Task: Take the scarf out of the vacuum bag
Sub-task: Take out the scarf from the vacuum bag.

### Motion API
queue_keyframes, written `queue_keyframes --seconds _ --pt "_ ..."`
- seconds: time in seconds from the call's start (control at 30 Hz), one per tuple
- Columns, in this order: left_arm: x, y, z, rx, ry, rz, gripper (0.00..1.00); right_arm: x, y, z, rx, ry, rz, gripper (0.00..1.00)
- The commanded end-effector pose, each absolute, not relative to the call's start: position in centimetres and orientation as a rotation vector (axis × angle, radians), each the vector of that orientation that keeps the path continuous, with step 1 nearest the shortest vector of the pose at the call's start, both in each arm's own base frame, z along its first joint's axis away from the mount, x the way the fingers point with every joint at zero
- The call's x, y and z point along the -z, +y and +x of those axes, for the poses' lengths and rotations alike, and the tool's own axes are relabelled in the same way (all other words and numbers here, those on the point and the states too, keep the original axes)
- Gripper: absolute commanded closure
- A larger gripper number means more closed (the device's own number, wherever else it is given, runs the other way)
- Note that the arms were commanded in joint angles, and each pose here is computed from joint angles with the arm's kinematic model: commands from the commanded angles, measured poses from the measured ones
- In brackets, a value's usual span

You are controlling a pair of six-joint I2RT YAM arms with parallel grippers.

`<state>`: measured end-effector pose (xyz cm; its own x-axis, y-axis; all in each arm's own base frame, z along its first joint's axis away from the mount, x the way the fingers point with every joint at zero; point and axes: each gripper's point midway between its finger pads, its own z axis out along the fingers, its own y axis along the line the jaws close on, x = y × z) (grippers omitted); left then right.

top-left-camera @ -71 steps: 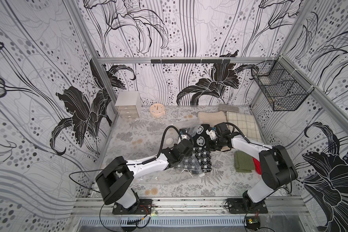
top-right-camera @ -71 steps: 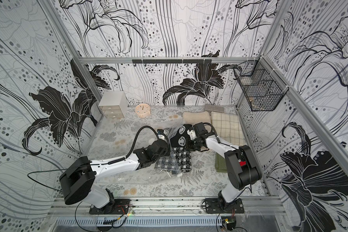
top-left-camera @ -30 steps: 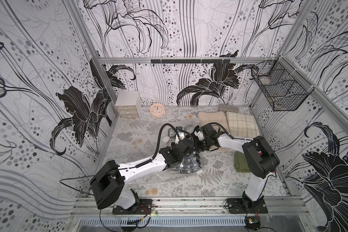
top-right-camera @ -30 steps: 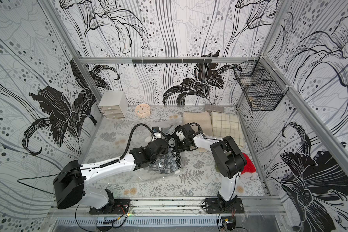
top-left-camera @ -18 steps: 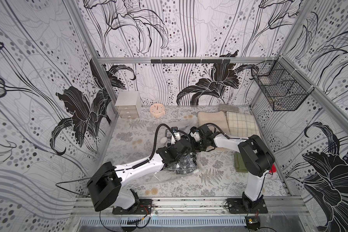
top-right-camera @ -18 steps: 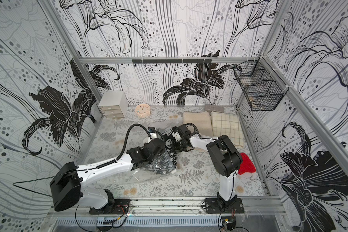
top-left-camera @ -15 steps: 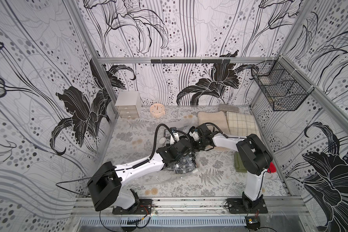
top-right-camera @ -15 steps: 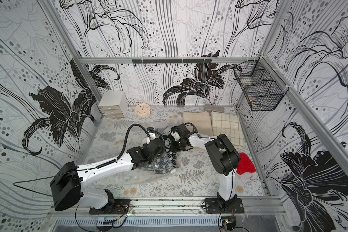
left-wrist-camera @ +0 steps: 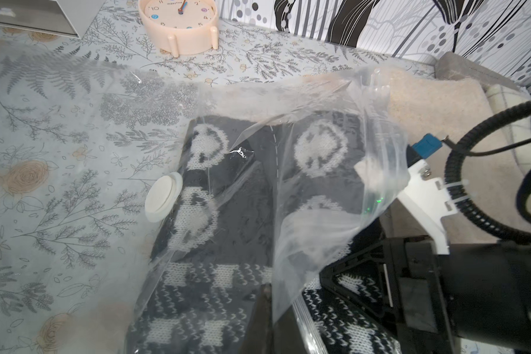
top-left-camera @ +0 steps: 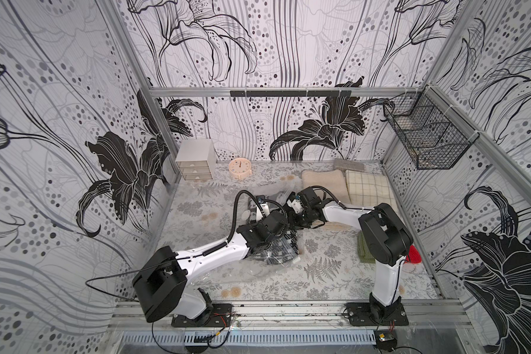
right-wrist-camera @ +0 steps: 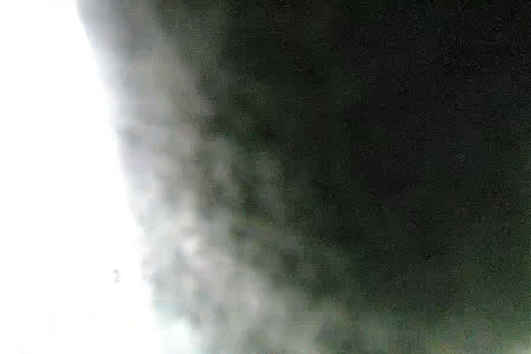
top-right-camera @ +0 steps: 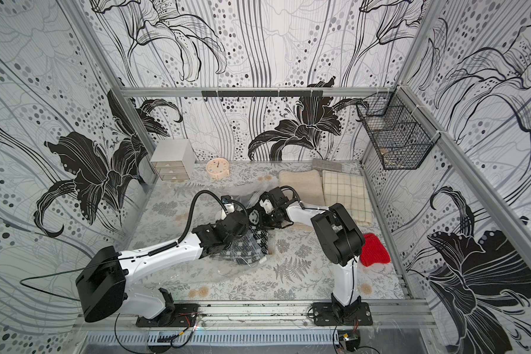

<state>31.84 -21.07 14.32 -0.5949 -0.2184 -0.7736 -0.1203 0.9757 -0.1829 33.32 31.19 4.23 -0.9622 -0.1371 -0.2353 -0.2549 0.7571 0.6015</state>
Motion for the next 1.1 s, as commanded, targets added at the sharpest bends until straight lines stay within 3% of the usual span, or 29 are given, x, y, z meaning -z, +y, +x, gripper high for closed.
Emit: queue_keyframes --seconds 0.0,1.07 --pt "-14.4 -20.3 31.6 0.154 2.209 -0.259 1.00 -3.9 31.6 33.0 -0.991 2.805 -0.319 1.00" --pt "-12.7 -20.8 32.6 0.111 2.253 -0.263 1.00 -5.7 25.1 32.4 -0.777 2.824 -0.273 1.00"
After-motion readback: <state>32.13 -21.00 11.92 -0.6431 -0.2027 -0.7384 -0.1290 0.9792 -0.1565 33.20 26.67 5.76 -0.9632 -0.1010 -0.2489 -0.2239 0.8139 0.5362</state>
